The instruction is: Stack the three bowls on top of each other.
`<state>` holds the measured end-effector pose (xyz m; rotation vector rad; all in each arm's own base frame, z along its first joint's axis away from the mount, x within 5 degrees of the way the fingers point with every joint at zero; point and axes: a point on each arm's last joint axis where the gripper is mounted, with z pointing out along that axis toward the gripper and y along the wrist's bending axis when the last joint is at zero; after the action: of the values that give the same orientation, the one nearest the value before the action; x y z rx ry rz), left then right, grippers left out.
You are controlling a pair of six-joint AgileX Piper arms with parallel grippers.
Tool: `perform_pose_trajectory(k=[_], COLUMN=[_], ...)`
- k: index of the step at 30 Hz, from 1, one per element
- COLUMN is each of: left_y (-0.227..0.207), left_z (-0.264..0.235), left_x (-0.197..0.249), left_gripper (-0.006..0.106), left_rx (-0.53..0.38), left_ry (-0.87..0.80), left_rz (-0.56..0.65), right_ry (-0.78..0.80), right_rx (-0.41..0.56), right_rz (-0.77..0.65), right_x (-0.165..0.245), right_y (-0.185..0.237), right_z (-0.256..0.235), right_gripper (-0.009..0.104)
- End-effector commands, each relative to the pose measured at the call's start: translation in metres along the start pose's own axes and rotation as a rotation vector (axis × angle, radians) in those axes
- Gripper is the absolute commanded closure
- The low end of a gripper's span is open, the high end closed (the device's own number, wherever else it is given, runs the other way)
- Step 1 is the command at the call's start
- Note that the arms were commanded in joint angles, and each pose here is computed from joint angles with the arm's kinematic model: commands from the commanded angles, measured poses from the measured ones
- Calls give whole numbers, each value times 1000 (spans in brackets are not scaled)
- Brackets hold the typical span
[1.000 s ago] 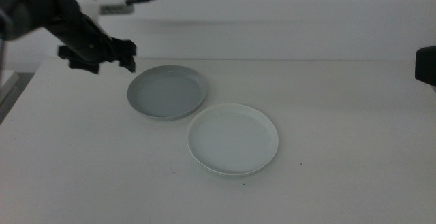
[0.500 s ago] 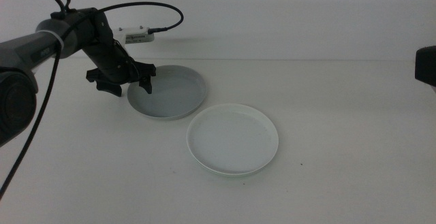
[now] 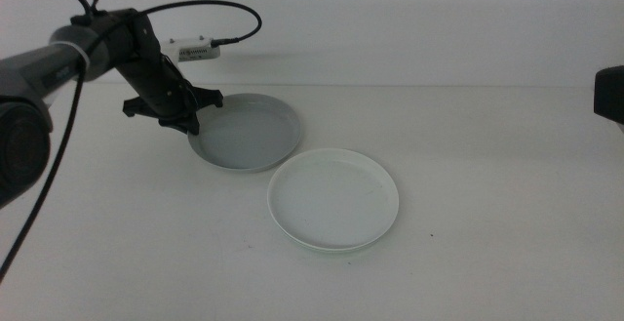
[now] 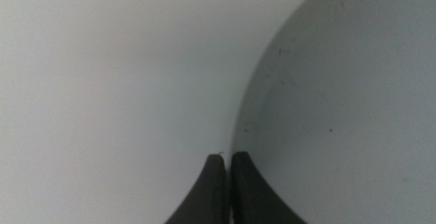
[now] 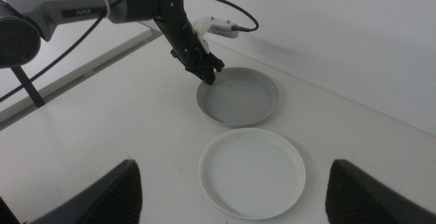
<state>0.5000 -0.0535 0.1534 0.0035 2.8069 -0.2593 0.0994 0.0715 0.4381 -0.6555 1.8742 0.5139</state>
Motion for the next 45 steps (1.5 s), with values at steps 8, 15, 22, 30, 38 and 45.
perform_pose_trajectory(k=[8,15,22,30,38,45], left_y=[-34,-88,-118,-134,-132,-127], left_z=[-151,-146,-92,-60,-48,-54], left_x=[2,70,113,120,122,120], left_gripper=[102,102,102,102,97,48], left_rx=[57,97,166,178,165,162], left_ry=[-157,-210,-138,-113,-88,-90], left_rz=[59,100,87,114,112,150], right_ry=[-13,-13,-13,-13,-13,-13], right_rx=[9,9,9,9,9,9], right_rz=[-6,-6,-6,-6,-6,-6], right_x=[0,0,0,0,0,0], right_y=[-1,-1,-1,-1,-1,-1], right_z=[-1,-1,-1,-1,-1,-1], right_gripper=[8,8,8,8,8,8])
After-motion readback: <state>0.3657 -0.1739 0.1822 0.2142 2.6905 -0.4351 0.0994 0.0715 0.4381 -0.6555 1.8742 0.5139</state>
